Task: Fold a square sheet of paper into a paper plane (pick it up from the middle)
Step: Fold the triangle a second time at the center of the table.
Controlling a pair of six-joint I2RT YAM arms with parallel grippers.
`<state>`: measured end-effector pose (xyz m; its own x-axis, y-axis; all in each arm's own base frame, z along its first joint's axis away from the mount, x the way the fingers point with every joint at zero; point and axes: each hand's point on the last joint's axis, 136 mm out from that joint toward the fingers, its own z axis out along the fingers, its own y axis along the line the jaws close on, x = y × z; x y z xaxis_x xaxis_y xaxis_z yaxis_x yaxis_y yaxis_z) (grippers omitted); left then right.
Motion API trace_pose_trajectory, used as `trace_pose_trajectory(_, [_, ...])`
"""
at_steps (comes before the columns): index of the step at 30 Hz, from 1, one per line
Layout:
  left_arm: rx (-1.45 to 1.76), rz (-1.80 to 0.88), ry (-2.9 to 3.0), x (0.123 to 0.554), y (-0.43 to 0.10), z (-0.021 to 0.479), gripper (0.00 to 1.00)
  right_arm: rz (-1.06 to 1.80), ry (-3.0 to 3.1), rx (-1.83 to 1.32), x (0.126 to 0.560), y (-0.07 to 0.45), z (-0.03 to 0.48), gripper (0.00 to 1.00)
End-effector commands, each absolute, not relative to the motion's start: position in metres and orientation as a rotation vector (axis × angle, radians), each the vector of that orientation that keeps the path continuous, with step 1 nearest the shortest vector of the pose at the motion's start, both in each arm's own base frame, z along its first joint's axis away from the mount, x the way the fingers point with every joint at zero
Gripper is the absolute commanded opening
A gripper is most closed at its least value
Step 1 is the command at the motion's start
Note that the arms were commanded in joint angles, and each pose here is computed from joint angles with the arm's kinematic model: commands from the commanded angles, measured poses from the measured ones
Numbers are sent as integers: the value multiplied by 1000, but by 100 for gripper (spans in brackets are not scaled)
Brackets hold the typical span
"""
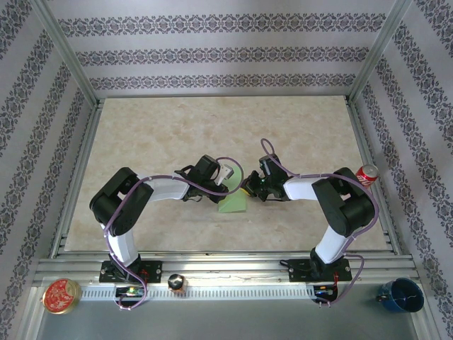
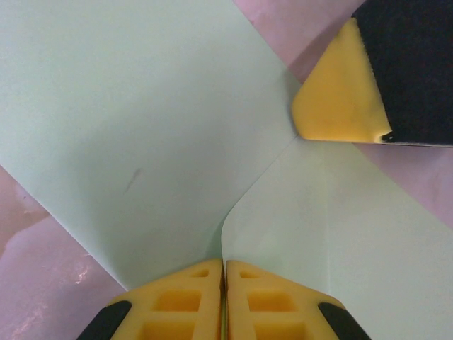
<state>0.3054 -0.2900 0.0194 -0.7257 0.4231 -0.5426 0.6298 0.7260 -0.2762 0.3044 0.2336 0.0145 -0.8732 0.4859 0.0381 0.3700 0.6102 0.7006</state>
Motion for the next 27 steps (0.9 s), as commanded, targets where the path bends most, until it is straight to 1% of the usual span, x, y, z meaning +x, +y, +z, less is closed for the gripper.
trace_pose_trajectory(1, [831, -573, 2572, 294, -275, -4, 10, 994, 2717, 759, 293, 217, 4, 0])
trace_pose_trajectory(5, [828, -572, 2572, 294, -274, -4, 10, 1109, 2664, 665, 300, 230, 32, 0])
trace_pose_trajectory(8, [824, -567, 2570, 295, -274, -4, 10, 1147, 2646, 648, 300, 237, 40, 0])
trace_pose_trajectory(15, [826, -568, 2573, 295, -275, -5, 10, 1145, 2695, 643, 290, 253, 28, 0])
trace_pose_trajectory(27, [833, -568, 2577, 295, -275, -5, 10, 1210, 2703, 616, 291, 267, 30, 0])
